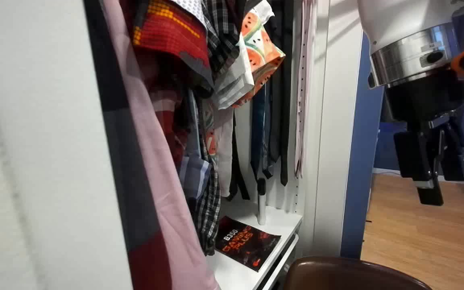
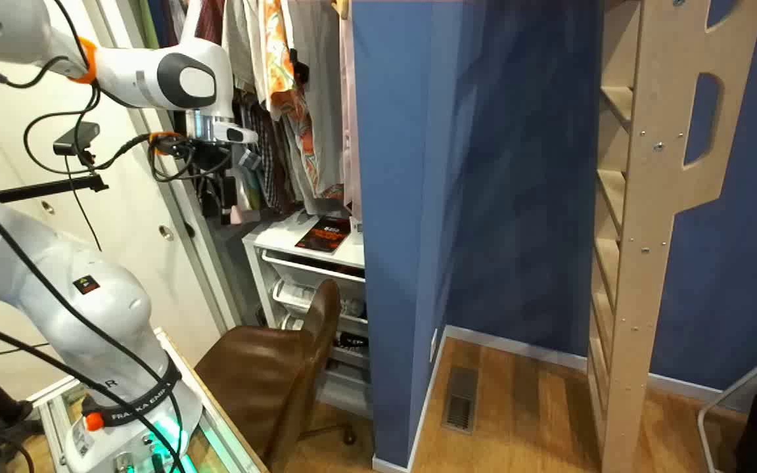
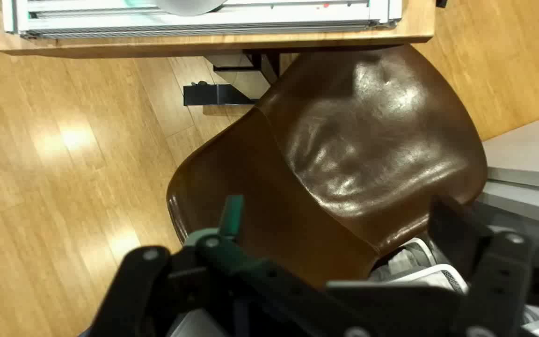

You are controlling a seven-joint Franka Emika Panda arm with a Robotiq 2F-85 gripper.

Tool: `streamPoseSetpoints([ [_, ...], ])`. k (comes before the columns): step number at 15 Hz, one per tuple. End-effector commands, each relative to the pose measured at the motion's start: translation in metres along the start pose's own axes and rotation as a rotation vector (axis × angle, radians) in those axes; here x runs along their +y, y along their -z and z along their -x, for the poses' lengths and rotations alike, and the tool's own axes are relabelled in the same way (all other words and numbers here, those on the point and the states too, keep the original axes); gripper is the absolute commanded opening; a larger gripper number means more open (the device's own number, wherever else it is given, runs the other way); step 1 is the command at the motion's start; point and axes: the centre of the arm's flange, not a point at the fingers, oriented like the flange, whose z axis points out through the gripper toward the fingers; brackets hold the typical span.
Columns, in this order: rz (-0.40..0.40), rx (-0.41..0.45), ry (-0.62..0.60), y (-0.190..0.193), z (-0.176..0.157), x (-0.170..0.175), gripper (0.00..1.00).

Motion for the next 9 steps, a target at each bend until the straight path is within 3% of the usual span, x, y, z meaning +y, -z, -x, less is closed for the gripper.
streamPoseSetpoints([
  [1, 0.0, 0.0, 0.0, 0.0, 0.0, 0.0, 1.0],
  [7, 0.0, 0.0, 0.0, 0.0, 0.0, 0.0, 1.0],
  [9, 0.031, 0.042, 0.007, 0.022, 0.012, 0.005, 1.0],
])
